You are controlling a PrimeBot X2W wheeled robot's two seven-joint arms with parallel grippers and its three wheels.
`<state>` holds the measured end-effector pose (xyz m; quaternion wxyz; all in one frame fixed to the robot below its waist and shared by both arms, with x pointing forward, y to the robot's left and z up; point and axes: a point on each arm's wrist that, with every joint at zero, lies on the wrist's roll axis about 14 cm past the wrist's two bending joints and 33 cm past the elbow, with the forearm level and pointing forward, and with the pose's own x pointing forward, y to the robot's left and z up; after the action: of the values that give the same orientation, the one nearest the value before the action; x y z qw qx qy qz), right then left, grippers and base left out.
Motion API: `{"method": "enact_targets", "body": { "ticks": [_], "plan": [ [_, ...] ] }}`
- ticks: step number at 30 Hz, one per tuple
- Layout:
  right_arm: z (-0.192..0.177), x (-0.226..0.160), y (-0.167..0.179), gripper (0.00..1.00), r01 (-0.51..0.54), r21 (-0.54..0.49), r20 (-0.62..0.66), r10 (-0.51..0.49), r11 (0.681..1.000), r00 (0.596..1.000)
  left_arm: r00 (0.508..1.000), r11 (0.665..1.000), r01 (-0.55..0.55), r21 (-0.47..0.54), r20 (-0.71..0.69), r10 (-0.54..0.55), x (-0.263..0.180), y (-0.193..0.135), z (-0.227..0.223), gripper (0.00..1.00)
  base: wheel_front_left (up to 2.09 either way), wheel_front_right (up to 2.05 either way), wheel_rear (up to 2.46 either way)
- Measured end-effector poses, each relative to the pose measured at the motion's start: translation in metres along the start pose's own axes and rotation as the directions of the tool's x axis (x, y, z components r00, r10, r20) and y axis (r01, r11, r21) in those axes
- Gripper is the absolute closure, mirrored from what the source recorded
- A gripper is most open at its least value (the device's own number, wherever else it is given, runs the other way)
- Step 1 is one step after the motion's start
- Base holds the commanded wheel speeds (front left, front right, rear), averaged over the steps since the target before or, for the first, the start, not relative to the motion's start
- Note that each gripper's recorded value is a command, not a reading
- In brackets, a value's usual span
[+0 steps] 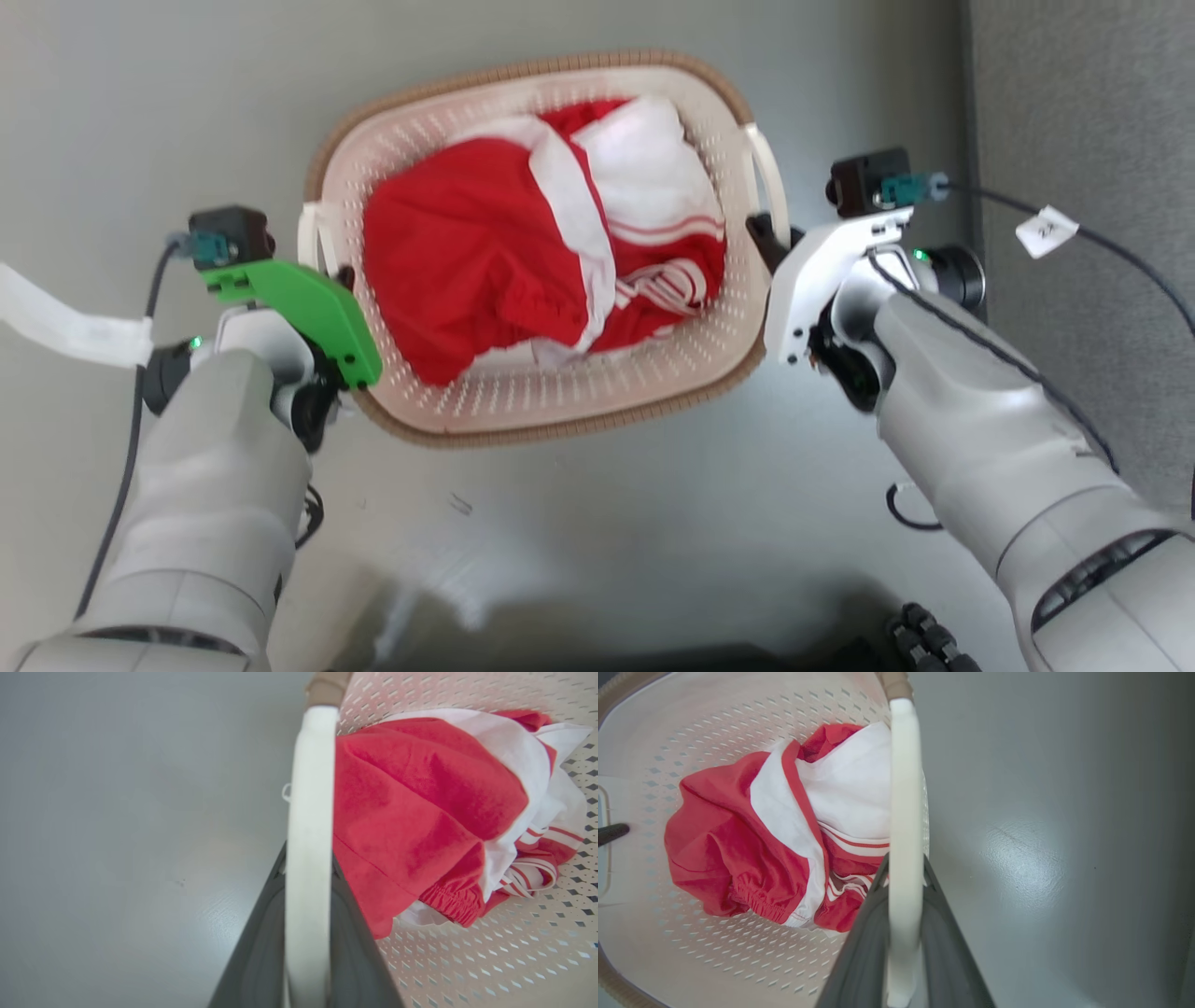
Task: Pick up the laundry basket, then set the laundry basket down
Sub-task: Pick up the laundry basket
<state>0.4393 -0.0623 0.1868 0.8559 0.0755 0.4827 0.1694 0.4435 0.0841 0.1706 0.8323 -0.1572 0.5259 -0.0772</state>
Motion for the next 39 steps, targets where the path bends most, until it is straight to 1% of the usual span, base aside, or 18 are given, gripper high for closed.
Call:
{"method": "enact_targets", "body": {
  "ticks": [4, 19, 29, 39],
  "plan": [
    [-0.003, -0.016, 0.007, 1.0, -0.009, 0.025, 0.002, 0.009, 1.0, 1.0, 1.0, 1.0, -0.001, -0.017, 0.0, 0.001, -0.016, -0.004, -0.004, 1.0, 0.0, 0.0, 0.0],
    [-0.006, -0.063, 0.024, 1.0, -0.023, 0.049, -0.005, 0.023, 0.999, 1.0, 1.0, 1.0, 0.007, -0.029, -0.03, -0.008, -0.063, -0.018, -0.017, 1.0, 0.0, 0.0, 0.0],
    [-0.019, -0.094, 0.032, 1.0, -0.019, 0.087, -0.019, 0.021, 0.996, 1.0, 0.999, 0.999, 0.019, -0.031, -0.044, -0.02, -0.091, -0.028, -0.03, 1.0, 0.0, 0.0, 0.0],
    [-0.027, -0.122, 0.04, 1.0, -0.014, 0.109, 0.009, 0.014, 0.994, 1.0, 0.999, 0.999, 0.033, -0.033, -0.032, -0.034, -0.116, -0.037, -0.04, 1.0, 0.0, 0.0, 0.0]
  ]
}}
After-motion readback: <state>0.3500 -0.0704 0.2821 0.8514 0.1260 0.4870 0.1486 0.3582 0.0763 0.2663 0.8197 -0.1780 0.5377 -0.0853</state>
